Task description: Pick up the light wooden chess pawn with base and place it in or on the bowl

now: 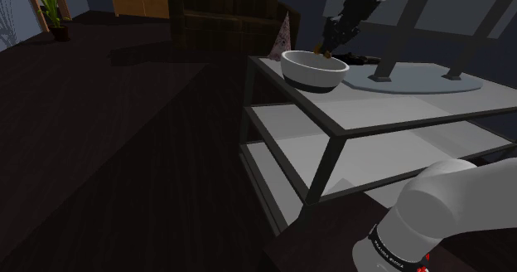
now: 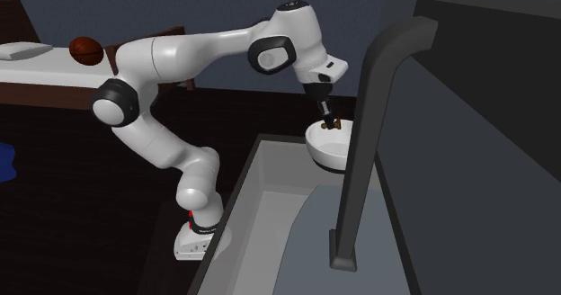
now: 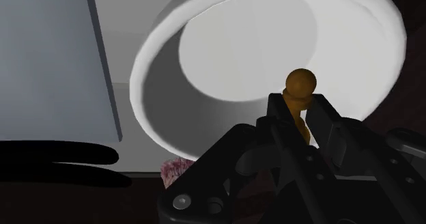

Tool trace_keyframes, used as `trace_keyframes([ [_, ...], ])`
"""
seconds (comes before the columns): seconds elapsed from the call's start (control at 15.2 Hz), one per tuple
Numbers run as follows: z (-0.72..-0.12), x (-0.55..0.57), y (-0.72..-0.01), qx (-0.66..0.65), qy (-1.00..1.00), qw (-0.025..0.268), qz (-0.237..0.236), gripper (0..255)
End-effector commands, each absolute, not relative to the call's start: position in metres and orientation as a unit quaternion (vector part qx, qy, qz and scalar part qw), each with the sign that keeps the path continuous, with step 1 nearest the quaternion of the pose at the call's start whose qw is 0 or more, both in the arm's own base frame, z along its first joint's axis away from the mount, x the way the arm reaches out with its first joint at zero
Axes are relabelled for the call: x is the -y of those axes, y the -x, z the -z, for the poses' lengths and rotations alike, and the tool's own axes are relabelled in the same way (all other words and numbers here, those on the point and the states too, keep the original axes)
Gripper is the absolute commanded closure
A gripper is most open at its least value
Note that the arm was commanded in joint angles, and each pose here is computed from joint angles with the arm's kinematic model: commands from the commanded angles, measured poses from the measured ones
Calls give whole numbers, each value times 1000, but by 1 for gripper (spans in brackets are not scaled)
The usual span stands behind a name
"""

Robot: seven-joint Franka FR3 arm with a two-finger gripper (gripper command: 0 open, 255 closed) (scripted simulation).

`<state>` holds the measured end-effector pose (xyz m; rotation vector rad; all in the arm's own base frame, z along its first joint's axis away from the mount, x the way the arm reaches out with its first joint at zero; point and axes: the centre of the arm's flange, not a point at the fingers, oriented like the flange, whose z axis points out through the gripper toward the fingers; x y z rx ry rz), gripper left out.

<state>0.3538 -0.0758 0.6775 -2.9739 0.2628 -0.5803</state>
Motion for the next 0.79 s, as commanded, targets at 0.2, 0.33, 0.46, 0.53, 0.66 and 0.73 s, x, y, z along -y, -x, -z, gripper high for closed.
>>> trace_keyframes([
  [0.2, -704, 76, -353, -86, 977, 50, 190, 255],
  [0.33, -715, 76, -353, -86, 977, 50, 190, 255],
  [0.46, -724, 76, -353, -86, 977, 50, 190, 255],
  [0.53, -726, 81, -365, -86, 977, 50, 190, 255],
  [0.66, -730, 90, -387, -86, 977, 50, 190, 255],
  [0.73, -725, 90, -387, -86, 977, 50, 190, 255],
])
